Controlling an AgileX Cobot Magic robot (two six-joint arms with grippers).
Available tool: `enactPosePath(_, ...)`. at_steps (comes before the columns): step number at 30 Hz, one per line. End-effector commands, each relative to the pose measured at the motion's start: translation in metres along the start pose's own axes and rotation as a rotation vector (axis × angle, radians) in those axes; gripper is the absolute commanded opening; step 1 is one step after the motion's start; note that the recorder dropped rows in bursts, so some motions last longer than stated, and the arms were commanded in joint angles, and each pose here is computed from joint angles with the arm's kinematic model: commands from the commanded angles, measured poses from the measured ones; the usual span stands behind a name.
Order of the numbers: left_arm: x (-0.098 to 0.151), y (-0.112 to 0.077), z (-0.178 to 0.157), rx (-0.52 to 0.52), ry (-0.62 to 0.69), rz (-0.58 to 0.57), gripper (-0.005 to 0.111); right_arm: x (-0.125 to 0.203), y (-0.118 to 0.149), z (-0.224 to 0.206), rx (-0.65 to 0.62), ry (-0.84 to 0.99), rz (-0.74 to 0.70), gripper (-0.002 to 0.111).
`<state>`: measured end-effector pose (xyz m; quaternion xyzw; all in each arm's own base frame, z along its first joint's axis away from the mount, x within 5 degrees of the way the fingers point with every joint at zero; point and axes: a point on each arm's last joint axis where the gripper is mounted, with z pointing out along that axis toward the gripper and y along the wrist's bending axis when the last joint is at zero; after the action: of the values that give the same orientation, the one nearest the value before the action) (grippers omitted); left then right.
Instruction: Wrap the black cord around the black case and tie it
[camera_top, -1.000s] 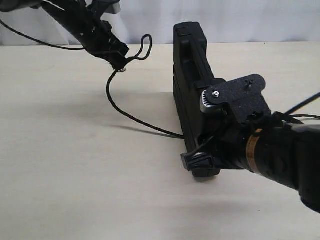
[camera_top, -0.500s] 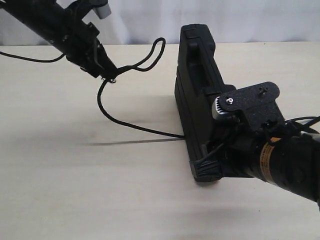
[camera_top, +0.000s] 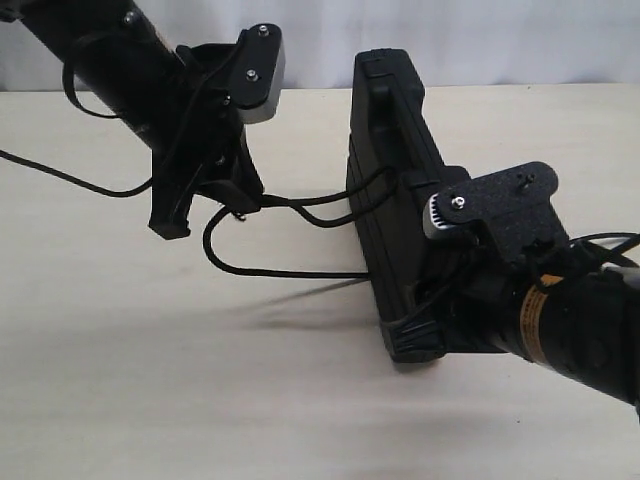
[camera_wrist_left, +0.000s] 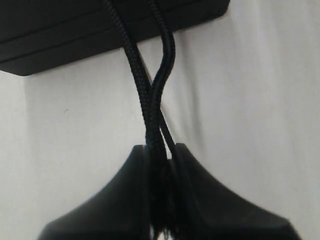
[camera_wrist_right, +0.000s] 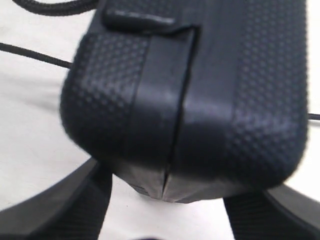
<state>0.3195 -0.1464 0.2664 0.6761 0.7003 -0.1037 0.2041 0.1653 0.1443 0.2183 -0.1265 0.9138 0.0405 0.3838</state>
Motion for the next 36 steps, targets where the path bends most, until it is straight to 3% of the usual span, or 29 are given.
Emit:
enactPosePath(1,-0.003,0.002,-0.002,-0.056,0.004,0.02,0.0,0.001,-0.005,0.0,0.04,0.004,-0.015,0.004)
enactPosePath(10,-0.011,0.01,-0.008,-0.157,-0.076,-0.011,0.0,0.002,-0.005,0.001,0.04,0.008,-0.142,0.004)
enactPosePath(17,-0.025,0.011,-0.013,-0.142,-0.219,-0.083,0.0,0.01,0.008,0.02,-0.016,0.066,-0.235,0.004)
enactPosePath(23,-0.025,0.011,-0.009,-0.128,-0.22,-0.09,0.0,0.012,0.025,0.028,-0.155,0.06,-0.246,0.004)
enactPosePath(27,-0.025,0.014,-0.006,-0.138,-0.226,-0.103,0.0,0.007,0.026,0.027,-0.153,0.049,-0.234,0.006)
enactPosePath(31,-0.022,0.016,0.002,-0.127,-0.216,-0.112,0.0,0.007,0.026,0.027,-0.151,0.049,-0.221,0.023)
enactPosePath(36,-0.022,0.019,0.012,-0.106,-0.238,-0.153,0.0,0.007,0.026,0.027,-0.149,0.058,-0.14,0.065)
